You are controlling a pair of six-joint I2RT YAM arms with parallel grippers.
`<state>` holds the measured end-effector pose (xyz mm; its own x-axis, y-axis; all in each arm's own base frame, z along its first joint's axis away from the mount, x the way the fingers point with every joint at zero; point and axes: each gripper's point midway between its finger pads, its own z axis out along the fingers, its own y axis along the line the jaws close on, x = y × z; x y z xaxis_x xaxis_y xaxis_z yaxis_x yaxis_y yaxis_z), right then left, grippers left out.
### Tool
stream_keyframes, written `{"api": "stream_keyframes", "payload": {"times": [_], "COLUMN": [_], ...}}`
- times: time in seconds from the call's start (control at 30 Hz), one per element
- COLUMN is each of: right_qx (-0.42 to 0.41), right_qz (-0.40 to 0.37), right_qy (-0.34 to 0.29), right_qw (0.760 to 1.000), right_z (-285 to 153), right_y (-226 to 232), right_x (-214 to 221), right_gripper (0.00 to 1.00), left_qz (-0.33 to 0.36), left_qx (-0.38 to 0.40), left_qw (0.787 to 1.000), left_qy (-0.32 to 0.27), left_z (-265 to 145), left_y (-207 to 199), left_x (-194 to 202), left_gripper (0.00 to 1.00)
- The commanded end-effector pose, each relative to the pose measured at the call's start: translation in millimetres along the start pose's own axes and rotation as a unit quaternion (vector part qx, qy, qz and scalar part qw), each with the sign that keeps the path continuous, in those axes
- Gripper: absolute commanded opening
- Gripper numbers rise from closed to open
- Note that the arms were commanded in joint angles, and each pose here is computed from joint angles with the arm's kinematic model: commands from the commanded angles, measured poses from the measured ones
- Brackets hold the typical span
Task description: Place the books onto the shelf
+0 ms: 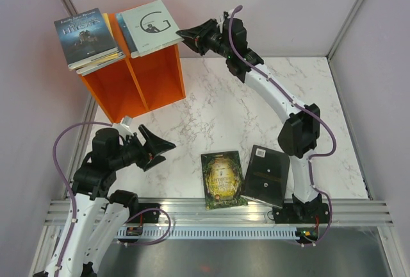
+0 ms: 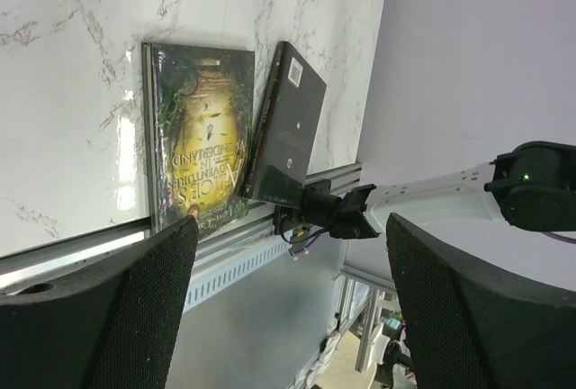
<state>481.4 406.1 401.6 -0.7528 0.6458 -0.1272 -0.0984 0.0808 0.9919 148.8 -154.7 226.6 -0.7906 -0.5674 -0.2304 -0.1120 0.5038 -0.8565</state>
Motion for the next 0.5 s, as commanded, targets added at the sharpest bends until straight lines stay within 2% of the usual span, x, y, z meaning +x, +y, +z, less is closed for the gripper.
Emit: {"api": "stream_keyframes", "payload": {"times": [0.0, 0.17, 0.27, 0.3, 0.33, 0.4, 0.43, 0.47], "right_qx": [-0.051, -0.044, -0.045, -0.045, -0.044, -0.043, -0.039, -0.036], "right_qz": [-0.007, -0.003, -0.005, -0.005, -0.006, -0.009, -0.011, -0.017], "right_qy": [0.002, -0.009, -0.007, -0.005, -0.002, 0.001, 0.003, 0.003], "right_qw": [0.999, 0.999, 0.999, 0.999, 0.999, 0.999, 0.999, 0.999], "right_z": [10.1, 20.7, 23.1, 23.7, 24.9, 24.4, 23.9, 22.4], "right_y": [36.8, 27.3, 25.2, 24.9, 22.8, 21.7, 19.0, 17.0], "right_x": [8.1, 4.8, 5.2, 6.6, 8.0, 9.3, 10.3, 8.6], "right_gripper": [0.08, 0.07, 0.16, 0.23, 0.41, 0.59, 0.72, 0.77], "left_qz": [0.012, 0.013, 0.014, 0.013, 0.013, 0.013, 0.011, 0.011], "left_qx": [0.007, 0.010, 0.010, 0.009, 0.008, 0.007, 0.005, 0.003], "left_qw": [1.000, 1.000, 1.000, 1.000, 1.000, 1.000, 1.000, 1.000], "left_qy": [-0.011, -0.013, -0.016, -0.016, -0.015, -0.016, -0.014, -0.014], "left_z": [-3.2, -5.0, -5.8, -5.8, -5.3, -5.0, -4.3, -3.4], "left_y": [-8.4, -8.4, -7.1, -6.8, -6.2, -6.3, -5.7, -4.5], "left_x": [-6.0, -4.7, -4.1, -4.2, -3.9, -4.8, -4.6, -5.0], "left_gripper": [0.87, 0.87, 0.87, 0.87, 0.87, 0.87, 0.87, 0.87]}}
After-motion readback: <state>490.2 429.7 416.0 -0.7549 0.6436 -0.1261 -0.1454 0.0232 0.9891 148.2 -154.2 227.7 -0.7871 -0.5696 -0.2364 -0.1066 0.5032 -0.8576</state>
